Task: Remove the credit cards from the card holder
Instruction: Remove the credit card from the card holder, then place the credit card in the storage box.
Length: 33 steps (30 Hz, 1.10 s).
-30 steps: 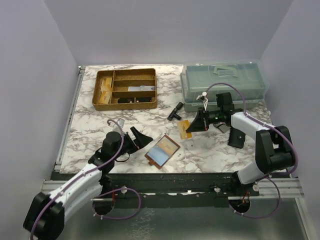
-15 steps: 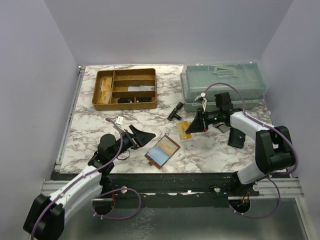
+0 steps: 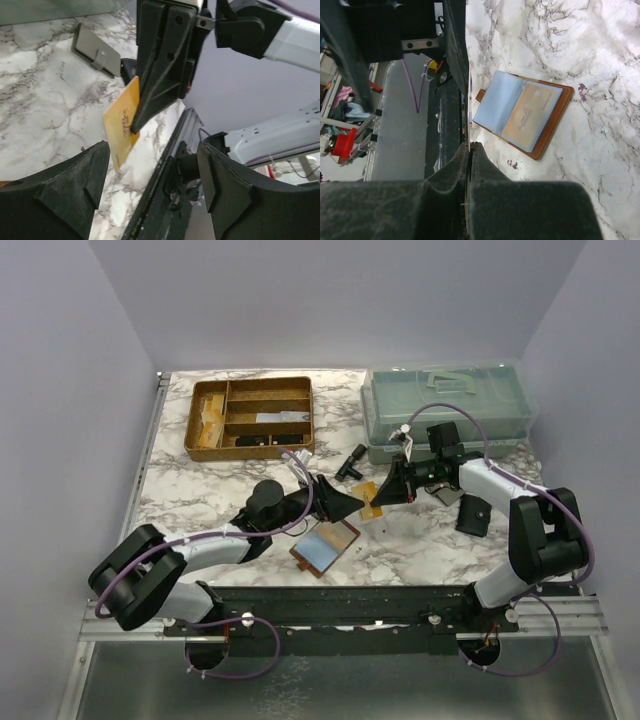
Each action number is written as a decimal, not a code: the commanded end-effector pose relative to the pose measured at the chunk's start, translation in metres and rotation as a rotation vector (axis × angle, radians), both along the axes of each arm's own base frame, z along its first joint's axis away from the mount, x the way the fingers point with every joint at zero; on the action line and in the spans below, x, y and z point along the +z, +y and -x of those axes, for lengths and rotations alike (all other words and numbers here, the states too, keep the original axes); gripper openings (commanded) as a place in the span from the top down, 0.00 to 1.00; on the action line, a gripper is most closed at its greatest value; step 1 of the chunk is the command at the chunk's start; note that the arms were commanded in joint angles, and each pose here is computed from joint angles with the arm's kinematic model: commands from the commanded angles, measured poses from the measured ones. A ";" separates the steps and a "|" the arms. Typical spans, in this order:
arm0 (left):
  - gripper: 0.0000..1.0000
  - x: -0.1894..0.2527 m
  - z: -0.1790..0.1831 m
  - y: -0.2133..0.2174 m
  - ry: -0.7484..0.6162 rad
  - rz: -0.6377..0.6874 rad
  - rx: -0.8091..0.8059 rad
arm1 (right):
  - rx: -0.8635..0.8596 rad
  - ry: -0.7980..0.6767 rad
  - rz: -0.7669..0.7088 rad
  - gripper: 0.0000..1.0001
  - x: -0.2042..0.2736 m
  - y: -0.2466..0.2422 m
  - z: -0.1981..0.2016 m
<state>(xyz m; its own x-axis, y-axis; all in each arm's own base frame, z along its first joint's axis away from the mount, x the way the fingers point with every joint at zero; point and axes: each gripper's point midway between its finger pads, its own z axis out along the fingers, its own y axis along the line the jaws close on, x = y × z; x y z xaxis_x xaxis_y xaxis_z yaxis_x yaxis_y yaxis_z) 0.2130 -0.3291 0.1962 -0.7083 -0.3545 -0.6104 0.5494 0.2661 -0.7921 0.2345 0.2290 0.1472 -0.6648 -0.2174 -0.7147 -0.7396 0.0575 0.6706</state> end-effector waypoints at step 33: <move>1.00 -0.037 -0.073 0.095 0.189 0.063 0.170 | -0.104 -0.180 0.134 0.41 0.008 -0.008 -0.022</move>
